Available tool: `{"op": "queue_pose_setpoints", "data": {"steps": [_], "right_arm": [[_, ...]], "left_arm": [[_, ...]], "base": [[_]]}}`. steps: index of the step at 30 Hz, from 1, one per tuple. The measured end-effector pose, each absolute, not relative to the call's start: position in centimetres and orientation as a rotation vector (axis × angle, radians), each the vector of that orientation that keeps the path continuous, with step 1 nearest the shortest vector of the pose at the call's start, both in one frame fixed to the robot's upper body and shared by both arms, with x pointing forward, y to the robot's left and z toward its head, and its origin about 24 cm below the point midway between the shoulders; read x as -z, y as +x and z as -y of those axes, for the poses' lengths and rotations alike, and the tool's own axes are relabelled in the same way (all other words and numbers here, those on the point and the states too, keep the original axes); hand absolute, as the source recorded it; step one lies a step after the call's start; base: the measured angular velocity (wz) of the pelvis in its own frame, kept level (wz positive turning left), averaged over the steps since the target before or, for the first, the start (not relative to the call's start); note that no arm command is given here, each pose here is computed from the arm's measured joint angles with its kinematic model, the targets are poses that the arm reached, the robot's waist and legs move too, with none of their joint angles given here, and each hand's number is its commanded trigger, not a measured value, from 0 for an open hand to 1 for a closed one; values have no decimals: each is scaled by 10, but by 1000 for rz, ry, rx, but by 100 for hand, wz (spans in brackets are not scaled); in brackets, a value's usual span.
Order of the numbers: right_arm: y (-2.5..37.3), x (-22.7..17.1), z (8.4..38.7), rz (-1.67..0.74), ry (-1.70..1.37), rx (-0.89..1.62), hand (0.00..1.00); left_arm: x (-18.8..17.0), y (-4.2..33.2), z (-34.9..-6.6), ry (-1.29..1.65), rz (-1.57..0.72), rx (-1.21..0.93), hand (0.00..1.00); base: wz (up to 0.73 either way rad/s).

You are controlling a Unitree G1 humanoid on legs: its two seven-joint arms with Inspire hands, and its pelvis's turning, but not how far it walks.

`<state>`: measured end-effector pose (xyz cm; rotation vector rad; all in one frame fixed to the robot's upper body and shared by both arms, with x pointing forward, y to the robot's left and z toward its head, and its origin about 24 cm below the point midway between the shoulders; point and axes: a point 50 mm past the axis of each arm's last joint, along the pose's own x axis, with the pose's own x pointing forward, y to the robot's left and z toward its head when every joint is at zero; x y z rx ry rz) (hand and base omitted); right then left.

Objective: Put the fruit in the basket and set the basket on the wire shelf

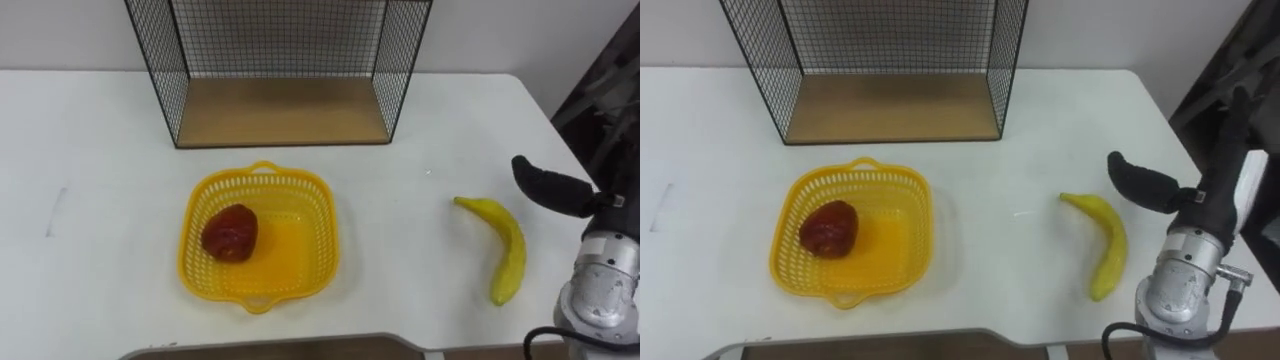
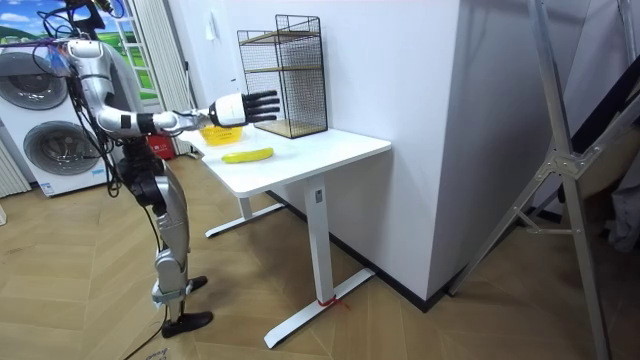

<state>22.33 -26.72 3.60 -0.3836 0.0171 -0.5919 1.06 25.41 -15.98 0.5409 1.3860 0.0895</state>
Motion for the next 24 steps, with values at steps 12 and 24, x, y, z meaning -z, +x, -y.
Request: {"op": "queue_pose_setpoints", "data": {"steps": [12,24], "right_arm": [[218,-1,259,-213,-398,399,0],[206,34,261,-390,-419,292,0]], "left_arm": [[158,5,-254,539,-1392,-90,0],[157,7,-256,543,-1378,-105,0]], "base": [[-2],[1]]}}
